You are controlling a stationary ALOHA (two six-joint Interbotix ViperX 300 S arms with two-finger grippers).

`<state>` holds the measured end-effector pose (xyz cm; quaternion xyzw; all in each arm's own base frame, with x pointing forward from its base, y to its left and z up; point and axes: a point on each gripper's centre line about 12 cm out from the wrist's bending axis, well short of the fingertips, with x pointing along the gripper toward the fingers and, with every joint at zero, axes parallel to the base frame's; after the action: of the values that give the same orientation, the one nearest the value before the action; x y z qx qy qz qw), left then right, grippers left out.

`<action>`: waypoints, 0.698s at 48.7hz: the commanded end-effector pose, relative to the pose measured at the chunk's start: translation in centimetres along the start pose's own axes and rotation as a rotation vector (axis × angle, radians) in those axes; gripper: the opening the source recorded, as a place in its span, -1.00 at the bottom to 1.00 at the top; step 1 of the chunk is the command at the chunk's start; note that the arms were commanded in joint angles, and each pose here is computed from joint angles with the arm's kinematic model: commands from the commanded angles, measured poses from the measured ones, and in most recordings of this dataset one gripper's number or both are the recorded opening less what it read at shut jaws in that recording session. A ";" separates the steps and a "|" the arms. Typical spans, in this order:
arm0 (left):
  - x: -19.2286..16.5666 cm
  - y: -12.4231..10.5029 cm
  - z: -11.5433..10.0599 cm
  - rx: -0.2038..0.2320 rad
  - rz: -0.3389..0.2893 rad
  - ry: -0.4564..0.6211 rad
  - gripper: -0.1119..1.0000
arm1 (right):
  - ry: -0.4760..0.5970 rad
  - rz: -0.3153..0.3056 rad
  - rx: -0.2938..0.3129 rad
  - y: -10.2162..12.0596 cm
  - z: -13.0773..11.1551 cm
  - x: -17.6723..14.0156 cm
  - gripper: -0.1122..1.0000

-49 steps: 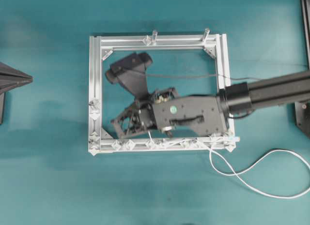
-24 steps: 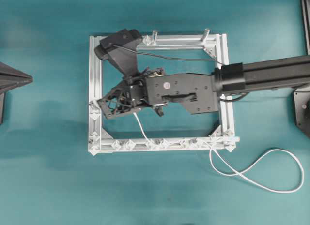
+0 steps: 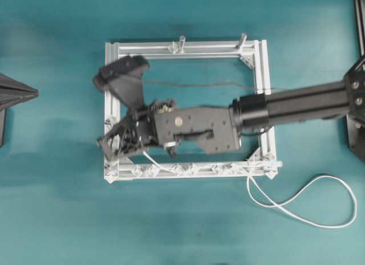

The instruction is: Move the cable alternately left and right between 8 closely spaced pins so it hooks onto each one.

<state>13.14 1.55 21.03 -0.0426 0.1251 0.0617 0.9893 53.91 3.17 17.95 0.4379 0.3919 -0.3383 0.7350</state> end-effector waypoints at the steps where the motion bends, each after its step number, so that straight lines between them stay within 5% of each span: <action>1: 0.0 0.0 0.4 -0.001 0.003 -0.008 -0.80 | -0.003 0.067 0.003 1.9 -0.8 -2.1 -0.50; 34: 0.0 0.0 0.4 0.000 0.002 -0.008 -0.80 | 0.045 0.094 0.026 3.6 -6.1 -2.8 -0.50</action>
<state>13.14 1.55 21.03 -0.0419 0.1252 0.0616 0.9893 53.77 8.77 17.77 0.4647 0.3922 -0.3247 0.7245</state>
